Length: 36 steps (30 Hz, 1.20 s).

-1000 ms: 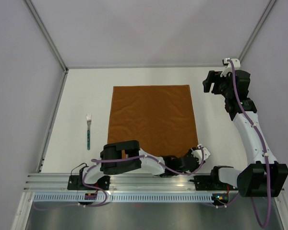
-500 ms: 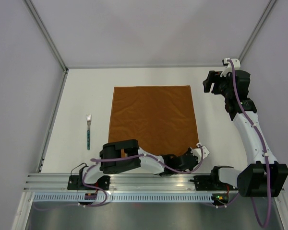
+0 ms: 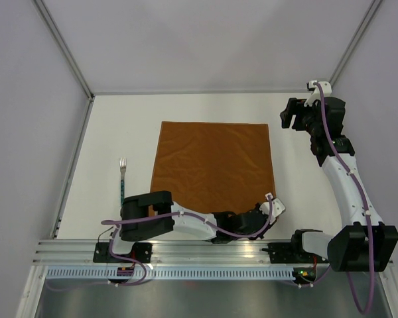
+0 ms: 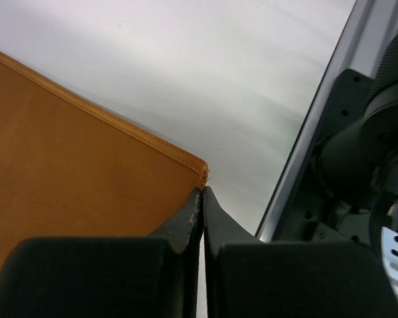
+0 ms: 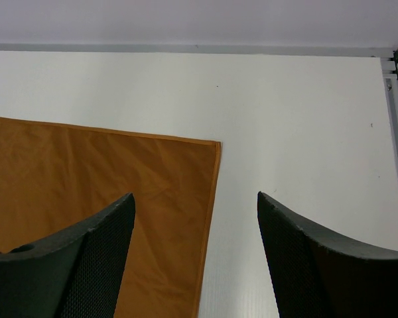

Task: Fold the napkin, place the utensils inside, and roll it up
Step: Fold the napkin at the center of the board.

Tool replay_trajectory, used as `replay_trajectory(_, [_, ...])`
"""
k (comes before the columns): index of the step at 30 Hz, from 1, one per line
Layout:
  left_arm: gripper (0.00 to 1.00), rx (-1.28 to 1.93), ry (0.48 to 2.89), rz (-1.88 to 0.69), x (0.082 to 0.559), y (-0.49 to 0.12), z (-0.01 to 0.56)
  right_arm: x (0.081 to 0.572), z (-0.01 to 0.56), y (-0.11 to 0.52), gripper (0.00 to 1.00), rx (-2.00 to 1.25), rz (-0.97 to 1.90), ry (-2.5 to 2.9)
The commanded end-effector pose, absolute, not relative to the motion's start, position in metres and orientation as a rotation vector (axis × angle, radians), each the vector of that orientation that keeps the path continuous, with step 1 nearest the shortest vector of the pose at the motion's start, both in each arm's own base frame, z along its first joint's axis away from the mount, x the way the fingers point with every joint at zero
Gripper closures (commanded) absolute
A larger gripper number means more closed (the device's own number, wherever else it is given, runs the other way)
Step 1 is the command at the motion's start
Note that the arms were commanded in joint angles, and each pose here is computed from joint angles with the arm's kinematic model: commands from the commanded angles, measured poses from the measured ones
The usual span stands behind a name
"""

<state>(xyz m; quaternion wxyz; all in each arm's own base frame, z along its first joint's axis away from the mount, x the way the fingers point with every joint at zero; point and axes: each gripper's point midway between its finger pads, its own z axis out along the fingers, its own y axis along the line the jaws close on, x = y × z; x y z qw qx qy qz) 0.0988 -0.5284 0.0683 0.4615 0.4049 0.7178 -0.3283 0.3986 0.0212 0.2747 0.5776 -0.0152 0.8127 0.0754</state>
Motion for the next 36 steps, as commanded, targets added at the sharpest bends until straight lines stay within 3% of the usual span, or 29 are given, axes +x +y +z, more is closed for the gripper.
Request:
replay_trajectory(1, [0.98,0.902,1.749,-0.968,0.086,-0.542,0.107,0.402,0.285,0.020,0.21,-0.037,0.169,1.881])
replay_trajectory(9, [0.98,0.731,1.802,-0.831,0.122,-0.516,0.120,0.401,0.283,0.020,0.21,-0.038,0.173,1.889])
replay_trajectory(36, [0.98,0.227,1.958,-0.590,0.329,-0.343,0.171,0.403,0.273,0.023,0.22,-0.050,0.187,1.917])
